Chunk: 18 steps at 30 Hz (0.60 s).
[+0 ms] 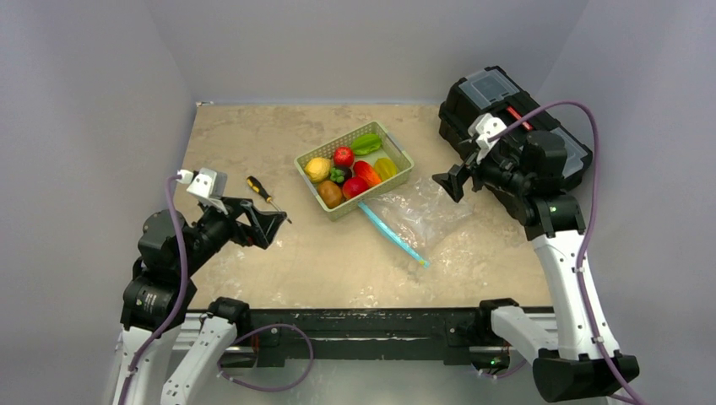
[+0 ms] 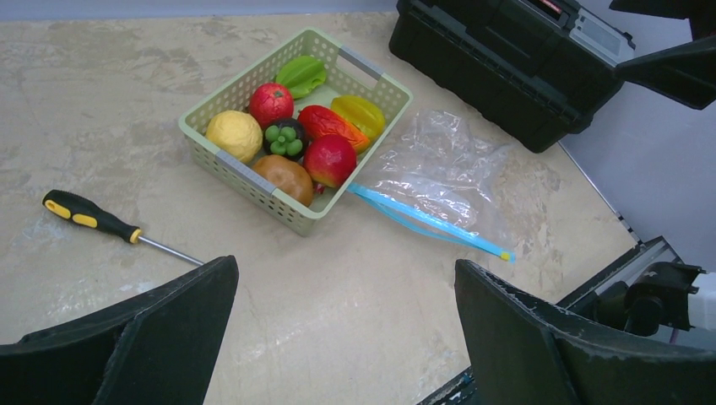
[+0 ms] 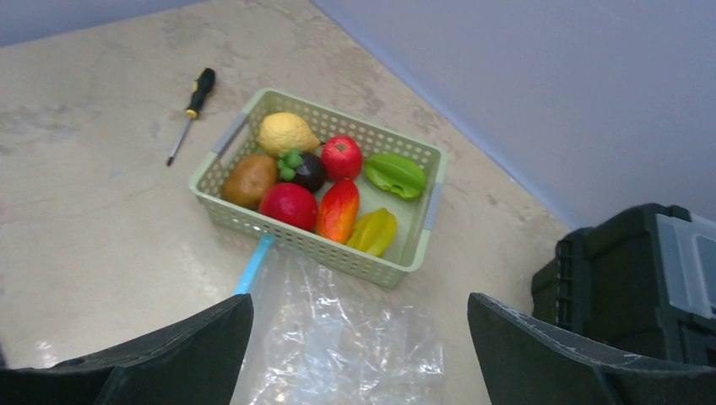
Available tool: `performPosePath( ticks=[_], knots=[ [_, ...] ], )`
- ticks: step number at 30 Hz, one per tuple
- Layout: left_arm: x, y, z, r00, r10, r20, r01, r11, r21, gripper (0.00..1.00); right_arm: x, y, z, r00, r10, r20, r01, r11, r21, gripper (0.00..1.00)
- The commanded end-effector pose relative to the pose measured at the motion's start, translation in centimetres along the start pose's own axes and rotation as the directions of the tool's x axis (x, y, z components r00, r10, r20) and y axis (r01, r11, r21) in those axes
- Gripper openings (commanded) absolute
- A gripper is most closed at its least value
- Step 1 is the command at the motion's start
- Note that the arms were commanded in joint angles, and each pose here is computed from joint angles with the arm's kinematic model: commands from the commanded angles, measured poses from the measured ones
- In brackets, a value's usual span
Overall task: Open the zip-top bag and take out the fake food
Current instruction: Reset both arms
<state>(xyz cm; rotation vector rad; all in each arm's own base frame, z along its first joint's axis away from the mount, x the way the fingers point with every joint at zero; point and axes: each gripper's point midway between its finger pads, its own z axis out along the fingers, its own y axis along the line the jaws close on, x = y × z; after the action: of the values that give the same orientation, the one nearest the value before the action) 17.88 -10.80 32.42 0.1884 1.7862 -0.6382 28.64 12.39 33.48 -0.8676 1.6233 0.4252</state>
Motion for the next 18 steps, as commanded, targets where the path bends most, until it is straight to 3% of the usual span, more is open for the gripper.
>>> performPosePath(
  ticks=[1, 7, 18],
  knots=[
    [-0.7, 0.2, -0.8, 0.999, 0.028, 0.015, -0.028, 0.999, -0.028, 1.00, -3.8, 2.3, -0.7, 0.996, -0.002, 0.091, 0.016, 0.989, -0.149, 0.99],
    [-1.0, 0.0, -1.3, 0.999, 0.037, 0.028, -0.036, 0.999, -0.025, 1.00, -4.7, 4.1, -0.5, 0.992, 0.042, 0.123, -0.006, 0.961, -0.277, 0.99],
    [-0.4, 0.4, -0.9, 0.999, 0.038, 0.017, -0.037, 0.999, -0.034, 1.00, -4.6, 3.7, -0.4, 0.988, 0.070, 0.141, -0.036, 0.972, -0.233, 0.99]
  ],
)
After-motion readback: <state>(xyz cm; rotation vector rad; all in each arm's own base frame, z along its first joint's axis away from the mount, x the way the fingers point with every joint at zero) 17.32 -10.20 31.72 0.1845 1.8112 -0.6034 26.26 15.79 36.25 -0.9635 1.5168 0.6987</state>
